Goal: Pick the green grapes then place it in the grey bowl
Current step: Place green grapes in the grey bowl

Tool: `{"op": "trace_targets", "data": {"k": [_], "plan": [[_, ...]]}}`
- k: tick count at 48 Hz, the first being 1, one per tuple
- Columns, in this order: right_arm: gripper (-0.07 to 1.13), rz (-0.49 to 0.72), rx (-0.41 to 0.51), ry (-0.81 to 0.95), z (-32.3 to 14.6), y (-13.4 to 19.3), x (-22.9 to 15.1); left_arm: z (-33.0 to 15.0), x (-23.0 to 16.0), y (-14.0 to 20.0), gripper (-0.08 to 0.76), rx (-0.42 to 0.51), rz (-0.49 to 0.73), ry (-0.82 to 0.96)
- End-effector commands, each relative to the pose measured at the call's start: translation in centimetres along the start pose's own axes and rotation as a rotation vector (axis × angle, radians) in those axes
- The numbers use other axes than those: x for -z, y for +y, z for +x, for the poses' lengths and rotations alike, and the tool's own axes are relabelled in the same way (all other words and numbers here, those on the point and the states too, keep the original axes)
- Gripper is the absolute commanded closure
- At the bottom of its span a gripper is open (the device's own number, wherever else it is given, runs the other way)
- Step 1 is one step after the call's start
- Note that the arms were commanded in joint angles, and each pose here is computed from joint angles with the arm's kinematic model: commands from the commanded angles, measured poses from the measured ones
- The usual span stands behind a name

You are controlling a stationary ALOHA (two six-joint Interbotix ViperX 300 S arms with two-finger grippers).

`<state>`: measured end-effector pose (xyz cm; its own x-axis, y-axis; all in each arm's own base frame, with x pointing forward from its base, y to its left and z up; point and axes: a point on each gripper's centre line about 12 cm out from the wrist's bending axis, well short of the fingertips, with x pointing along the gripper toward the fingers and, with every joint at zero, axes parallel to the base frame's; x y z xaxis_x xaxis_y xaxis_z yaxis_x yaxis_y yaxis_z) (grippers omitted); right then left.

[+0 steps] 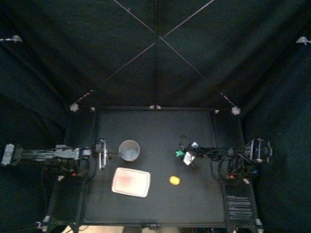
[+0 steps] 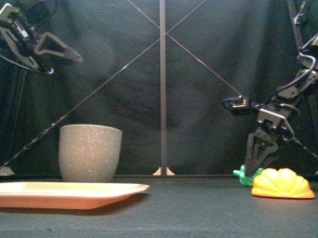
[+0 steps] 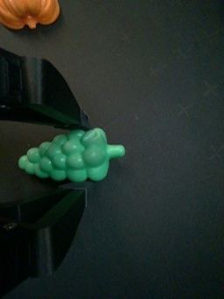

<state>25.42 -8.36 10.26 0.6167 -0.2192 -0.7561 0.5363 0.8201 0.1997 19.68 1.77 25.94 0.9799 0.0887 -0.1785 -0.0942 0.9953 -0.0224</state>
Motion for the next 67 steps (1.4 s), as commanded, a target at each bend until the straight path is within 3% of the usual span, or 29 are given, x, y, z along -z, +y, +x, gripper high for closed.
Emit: {"op": "trace_targets", "data": {"k": [1,13,22,31,48,60,67], "plan": [[0.43,0.0,-0.012,-0.041,-0.3,0.4,-1.2,0.1,-0.6,0.0,0.552,0.002,-0.001,-0.015],[0.46,-0.095,-0.122,-0.24,-2.8,4.5,-7.6,0.1,-0.6,0.0,0.552,0.0,-0.002,-0.015],[0.46,-0.297,-0.211,-0.457,-5.2,9.4,-14.2,0.1,-0.6,0.0,0.552,0.002,-0.001,-0.014],[0.46,-0.403,-0.244,-0.575,-3.4,12.3,-17.9,0.1,-0.3,0.0,0.552,0.0,-0.002,-0.008],[0.46,-0.456,-0.263,-0.587,5.6,16.5,-22.0,0.1,-0.1,0.0,0.552,0.001,-0.003,-0.006],[0.45,-0.477,-0.239,-0.506,7.9,18.0,-23.6,0.1,0.3,-0.1,0.552,0.003,-0.002,0.006],[0.35,-0.49,-0.228,-0.458,8.6,18.5,-23.6,0.0,0.4,0.0,0.552,0.003,-0.002,0.009]]}}
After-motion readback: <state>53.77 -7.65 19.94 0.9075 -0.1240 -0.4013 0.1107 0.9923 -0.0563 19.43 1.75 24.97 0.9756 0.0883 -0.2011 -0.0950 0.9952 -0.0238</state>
